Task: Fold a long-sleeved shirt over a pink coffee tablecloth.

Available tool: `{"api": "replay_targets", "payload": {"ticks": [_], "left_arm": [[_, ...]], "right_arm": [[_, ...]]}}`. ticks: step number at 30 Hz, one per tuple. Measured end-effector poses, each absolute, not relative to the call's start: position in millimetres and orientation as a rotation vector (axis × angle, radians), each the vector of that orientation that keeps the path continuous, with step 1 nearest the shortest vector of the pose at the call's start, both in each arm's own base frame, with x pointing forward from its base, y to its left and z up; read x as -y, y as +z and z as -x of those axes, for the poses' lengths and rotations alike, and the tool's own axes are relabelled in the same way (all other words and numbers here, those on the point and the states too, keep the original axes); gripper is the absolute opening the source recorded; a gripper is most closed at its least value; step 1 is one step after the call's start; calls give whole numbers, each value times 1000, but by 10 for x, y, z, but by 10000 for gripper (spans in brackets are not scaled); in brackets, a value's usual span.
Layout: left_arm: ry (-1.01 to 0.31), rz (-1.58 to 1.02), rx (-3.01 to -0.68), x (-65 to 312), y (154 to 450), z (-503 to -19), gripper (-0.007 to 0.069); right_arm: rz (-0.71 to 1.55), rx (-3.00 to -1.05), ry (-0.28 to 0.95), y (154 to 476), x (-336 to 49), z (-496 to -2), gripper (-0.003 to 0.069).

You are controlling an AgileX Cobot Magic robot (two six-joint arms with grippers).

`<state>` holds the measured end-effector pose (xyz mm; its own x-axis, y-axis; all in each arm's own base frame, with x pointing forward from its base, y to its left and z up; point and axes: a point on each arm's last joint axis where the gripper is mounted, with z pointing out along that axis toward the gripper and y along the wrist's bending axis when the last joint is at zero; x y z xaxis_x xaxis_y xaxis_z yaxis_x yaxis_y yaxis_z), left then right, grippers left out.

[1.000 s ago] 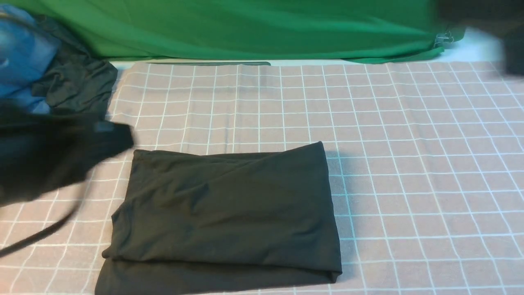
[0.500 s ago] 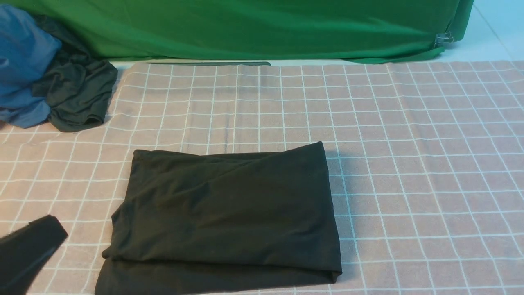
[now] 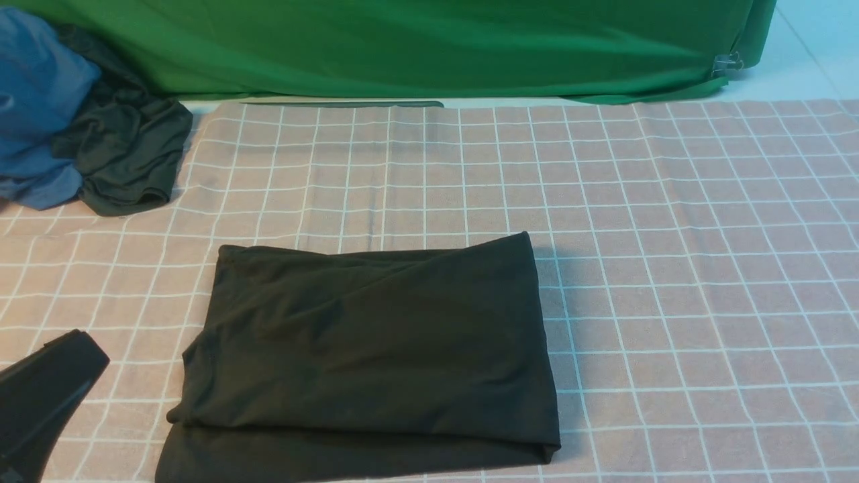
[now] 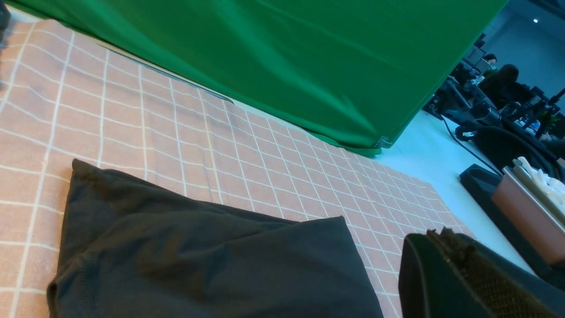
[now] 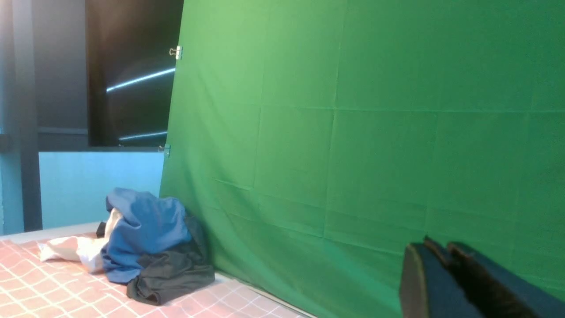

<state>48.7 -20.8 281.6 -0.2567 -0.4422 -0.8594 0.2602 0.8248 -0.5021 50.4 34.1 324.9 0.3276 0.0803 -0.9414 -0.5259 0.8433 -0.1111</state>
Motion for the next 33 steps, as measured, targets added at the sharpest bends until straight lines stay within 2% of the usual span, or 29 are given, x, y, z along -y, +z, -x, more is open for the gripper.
{"api": "replay_targets", "payload": {"ticks": [9, 16, 20, 28, 33], "left_arm": [[-659, 131, -1706, 208, 2816, -487, 14], [-502, 33, -1699, 169, 2797, -499, 14], [-433, 85, -1667, 125, 2720, -506, 14], [-216, 266, -1681, -5, 2044, -557, 14], [-186, 268, -1716, -15, 1892, -557, 14]], "right_arm": [[439, -1178, 414, 3249, -341, -504, 91], [439, -1179, 414, 3248, -342, -504, 91], [439, -1179, 414, 3248, -342, -504, 91], [439, -1179, 414, 3248, -342, -504, 111], [439, -1179, 414, 3248, -342, -504, 123]]}}
